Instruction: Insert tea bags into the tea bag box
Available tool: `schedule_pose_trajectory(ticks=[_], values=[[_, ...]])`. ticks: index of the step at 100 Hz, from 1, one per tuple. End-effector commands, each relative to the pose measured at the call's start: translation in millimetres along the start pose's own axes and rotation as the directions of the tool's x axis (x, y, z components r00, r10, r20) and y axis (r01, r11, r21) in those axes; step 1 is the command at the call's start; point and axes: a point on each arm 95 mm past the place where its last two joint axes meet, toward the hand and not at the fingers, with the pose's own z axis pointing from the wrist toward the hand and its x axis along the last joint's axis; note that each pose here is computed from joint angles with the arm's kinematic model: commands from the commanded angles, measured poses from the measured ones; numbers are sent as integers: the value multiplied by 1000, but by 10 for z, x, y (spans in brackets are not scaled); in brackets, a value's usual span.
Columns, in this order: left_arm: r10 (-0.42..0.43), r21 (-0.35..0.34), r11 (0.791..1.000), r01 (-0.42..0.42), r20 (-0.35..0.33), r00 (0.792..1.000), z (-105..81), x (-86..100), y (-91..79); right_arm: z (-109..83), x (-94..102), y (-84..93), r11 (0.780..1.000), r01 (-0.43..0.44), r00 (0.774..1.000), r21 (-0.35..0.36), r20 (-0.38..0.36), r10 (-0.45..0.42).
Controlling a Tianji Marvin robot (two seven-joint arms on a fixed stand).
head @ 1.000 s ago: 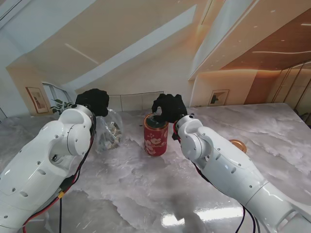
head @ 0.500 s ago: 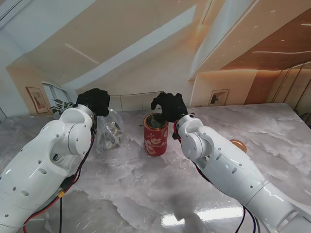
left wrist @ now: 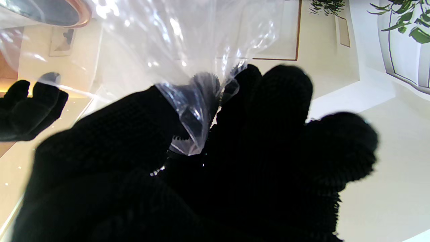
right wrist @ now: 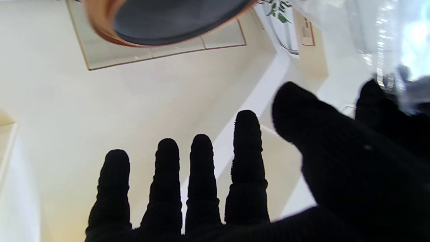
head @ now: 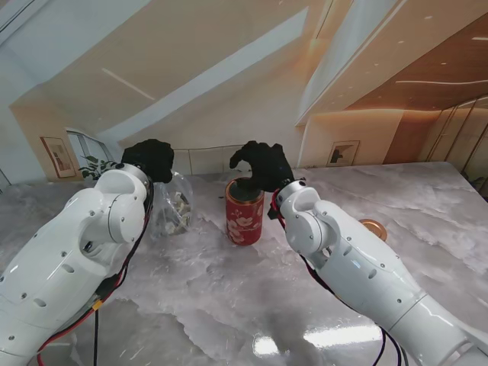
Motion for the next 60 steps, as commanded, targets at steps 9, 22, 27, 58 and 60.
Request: schedule_pose_trajectory(ticks=[9,22,27,58,60], values=[[-4,-14,1000,4,-6,1000,11,39,-13,-22,277,50,999,-38,996,-19,-80,37],[-1,-18,1000,1,-7,1000,26,67,-29,-38,449,66,997,-75,989,-24,-127,71],[1,-22,1000,-1,-8,1000,31,81,-37,-41,504,63,996,-84,987,-27,-143,79],[11,-24,1000,-12,-10,1000,66,120,-91,-86,768,35,990,-138,967,-26,-219,129],[11,-24,1000,-11,-11,1000,68,122,-98,-87,780,29,990,-137,966,-24,-223,129]])
